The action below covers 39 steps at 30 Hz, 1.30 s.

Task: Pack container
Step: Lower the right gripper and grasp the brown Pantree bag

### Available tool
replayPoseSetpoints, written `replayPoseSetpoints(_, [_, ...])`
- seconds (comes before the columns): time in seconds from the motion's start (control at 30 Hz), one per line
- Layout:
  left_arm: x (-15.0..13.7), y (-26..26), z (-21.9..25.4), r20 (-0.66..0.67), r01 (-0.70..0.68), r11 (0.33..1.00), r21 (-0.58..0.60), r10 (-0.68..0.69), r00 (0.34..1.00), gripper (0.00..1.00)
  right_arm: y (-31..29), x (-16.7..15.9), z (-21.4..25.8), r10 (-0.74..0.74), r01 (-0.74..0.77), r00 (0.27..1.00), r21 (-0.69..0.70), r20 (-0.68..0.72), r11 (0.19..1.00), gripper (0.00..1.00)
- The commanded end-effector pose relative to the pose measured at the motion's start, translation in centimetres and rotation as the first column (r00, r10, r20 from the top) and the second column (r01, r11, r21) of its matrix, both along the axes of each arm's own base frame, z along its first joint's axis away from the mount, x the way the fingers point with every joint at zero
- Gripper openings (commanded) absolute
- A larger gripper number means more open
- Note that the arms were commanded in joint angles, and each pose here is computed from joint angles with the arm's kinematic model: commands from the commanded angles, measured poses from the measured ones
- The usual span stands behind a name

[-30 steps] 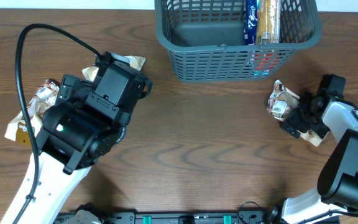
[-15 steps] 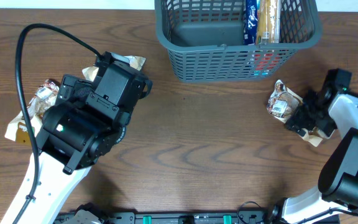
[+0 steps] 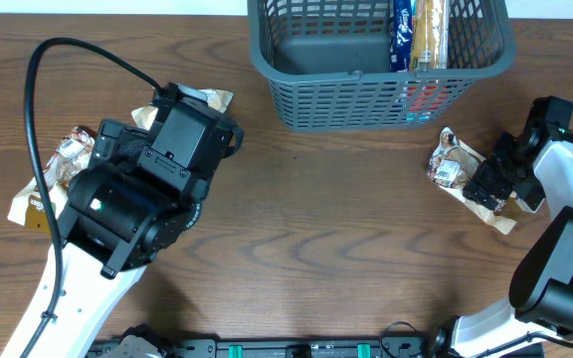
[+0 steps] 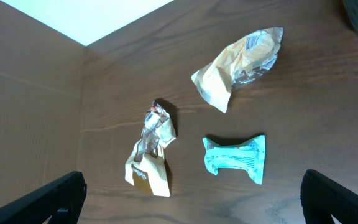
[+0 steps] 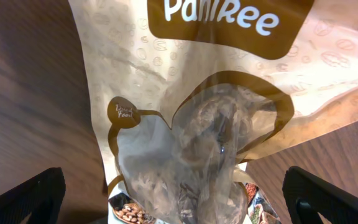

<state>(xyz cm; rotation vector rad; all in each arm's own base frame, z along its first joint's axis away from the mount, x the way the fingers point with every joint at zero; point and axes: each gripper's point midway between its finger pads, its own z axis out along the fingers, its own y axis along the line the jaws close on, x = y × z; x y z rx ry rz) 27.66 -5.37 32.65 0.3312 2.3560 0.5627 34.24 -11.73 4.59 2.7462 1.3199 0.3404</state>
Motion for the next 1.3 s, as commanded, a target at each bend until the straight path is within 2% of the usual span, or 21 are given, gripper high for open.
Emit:
replayPoseSetpoints(0.0, [0.1, 0.3, 0.5, 0.013, -0.010, 1.000, 0.009, 0.009, 1.000, 0.99, -0.7, -0.1, 0.0, -0.031, 0.031, 0.999, -0.015, -0.013, 0.999, 0.99])
replayPoseSetpoints(0.33, [0.1, 0.3, 0.5, 0.013, -0.010, 1.000, 0.009, 0.009, 1.000, 0.99, -0.9, -2.1, -0.2, -0.073, 0.070, 0.992, -0.034, -0.101, 0.997, 0.97])
replayPoseSetpoints(0.53, [0.1, 0.3, 0.5, 0.013, -0.010, 1.000, 0.009, 0.009, 1.000, 0.99, -1.5, -1.7, 0.4, -0.079, 0.073, 0.992, -0.061, -0.099, 0.995, 0.97])
replayPoseSetpoints(0.73, [0.1, 0.3, 0.5, 0.013, -0.010, 1.000, 0.009, 0.009, 1.000, 0.99, -1.4, -0.7, -1.0, -0.052, 0.046, 0.991, -0.046, -0.120, 0.998, 0.99])
replayPoseSetpoints(1.07, [0.1, 0.3, 0.5, 0.013, -0.010, 1.000, 0.009, 0.009, 1.000, 0.99, -0.6, 3.4, -2.1, 0.057, -0.059, 0.993, -0.022, -0.103, 0.998, 0.99])
replayPoseSetpoints(1.27, [0.1, 0.3, 0.5, 0.013, -0.010, 1.000, 0.009, 0.010, 1.000, 0.99, -0.5, 3.5, -2.2, 0.057, -0.062, 0.992, -0.040, -0.114, 0.997, 0.99])
